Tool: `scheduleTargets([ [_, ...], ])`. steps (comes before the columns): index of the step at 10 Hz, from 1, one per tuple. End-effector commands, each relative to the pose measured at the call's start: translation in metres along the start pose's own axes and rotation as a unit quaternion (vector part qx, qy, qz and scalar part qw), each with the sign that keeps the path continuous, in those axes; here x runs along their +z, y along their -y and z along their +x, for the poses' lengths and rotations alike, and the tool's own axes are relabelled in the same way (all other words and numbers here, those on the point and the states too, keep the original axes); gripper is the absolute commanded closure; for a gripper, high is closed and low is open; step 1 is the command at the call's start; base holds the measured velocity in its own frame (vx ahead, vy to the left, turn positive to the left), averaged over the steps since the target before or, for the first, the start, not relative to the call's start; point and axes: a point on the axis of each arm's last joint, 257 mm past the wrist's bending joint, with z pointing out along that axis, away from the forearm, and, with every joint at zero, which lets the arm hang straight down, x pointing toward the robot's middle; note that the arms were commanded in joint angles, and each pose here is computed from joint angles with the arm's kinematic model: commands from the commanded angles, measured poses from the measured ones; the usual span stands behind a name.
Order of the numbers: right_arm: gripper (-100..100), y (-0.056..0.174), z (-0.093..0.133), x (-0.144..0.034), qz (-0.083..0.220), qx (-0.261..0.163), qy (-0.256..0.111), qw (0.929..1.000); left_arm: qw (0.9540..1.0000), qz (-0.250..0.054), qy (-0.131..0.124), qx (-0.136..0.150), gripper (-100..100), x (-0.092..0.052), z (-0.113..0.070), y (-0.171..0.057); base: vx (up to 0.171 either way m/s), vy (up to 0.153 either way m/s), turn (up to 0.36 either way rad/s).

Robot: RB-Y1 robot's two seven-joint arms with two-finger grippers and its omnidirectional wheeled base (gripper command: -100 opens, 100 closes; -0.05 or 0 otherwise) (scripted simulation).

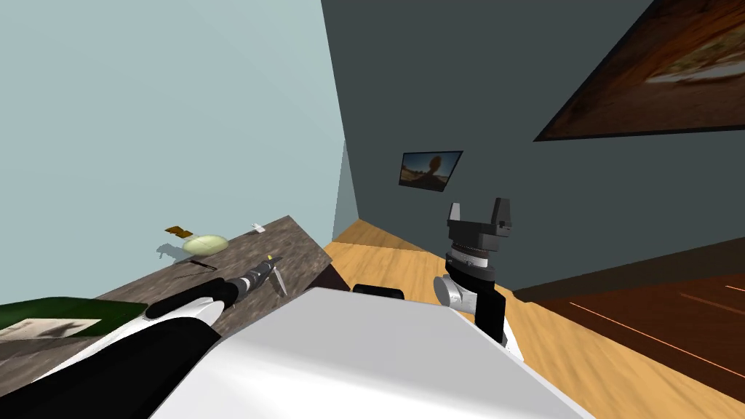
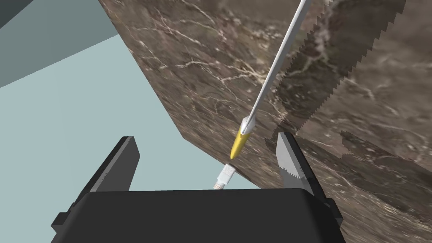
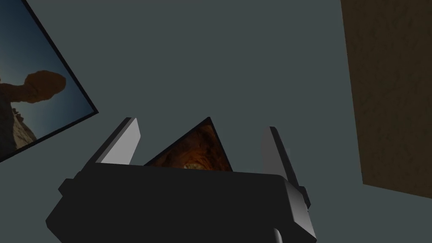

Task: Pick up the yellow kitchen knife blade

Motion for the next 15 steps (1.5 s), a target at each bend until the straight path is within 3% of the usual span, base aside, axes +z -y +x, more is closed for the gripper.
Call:
scheduleTargets([
  [1,0,0.000,0.000,0.000,0.000,0.000,0.000,1.0000,0.9993,-0.033,-0.018,0.005,-100,-0.004,0.000,-0.018,0.020,0.021,-0.164],
  [3,0,0.000,0.000,0.000,0.000,0.000,0.000,1.0000,0.9986,-0.047,-0.026,0.004,-100,-0.005,0.004,-0.025,0.012,0.016,-0.023],
  [7,0,0.000,0.000,0.000,0.000,0.000,0.000,1.0000,0.9914,-0.112,-0.065,0.015,-100,-0.015,0.007,-0.059,0.018,0.016,-0.106],
  [9,0,0.000,0.000,0.000,0.000,0.000,0.000,1.0000,0.9861,-0.142,-0.084,0.019,-100,-0.021,0.009,-0.074,0.020,0.023,-0.090],
  [10,0,0.000,0.000,0.000,0.000,0.000,0.000,1.0000,0.9812,-0.164,-0.099,0.024,-100,-0.026,0.009,-0.084,0.021,0.017,-0.121],
  [11,0,0.000,0.000,0.000,0.000,0.000,0.000,1.0000,0.9799,-0.169,-0.102,0.024,-100,-0.027,0.010,-0.086,0.017,0.019,-0.061],
  [12,0,0.000,0.000,0.000,0.000,0.000,0.000,1.0000,0.9742,-0.191,-0.118,0.028,-100,-0.033,0.011,-0.096,0.018,0.018,-0.129],
  [13,0,0.000,0.000,0.000,0.000,0.000,0.000,1.0000,0.9732,-0.194,-0.120,0.028,-100,-0.034,0.012,-0.098,0.019,0.021,-0.044],
  [14,0,0.000,0.000,0.000,0.000,0.000,0.000,1.0000,0.9666,-0.215,-0.135,0.032,-100,-0.041,0.013,-0.107,0.020,0.017,-0.069],
  [15,0,0.000,0.000,0.000,0.000,0.000,0.000,1.0000,0.9662,-0.217,-0.136,0.032,-100,-0.042,0.013,-0.107,0.016,0.018,-0.056],
])
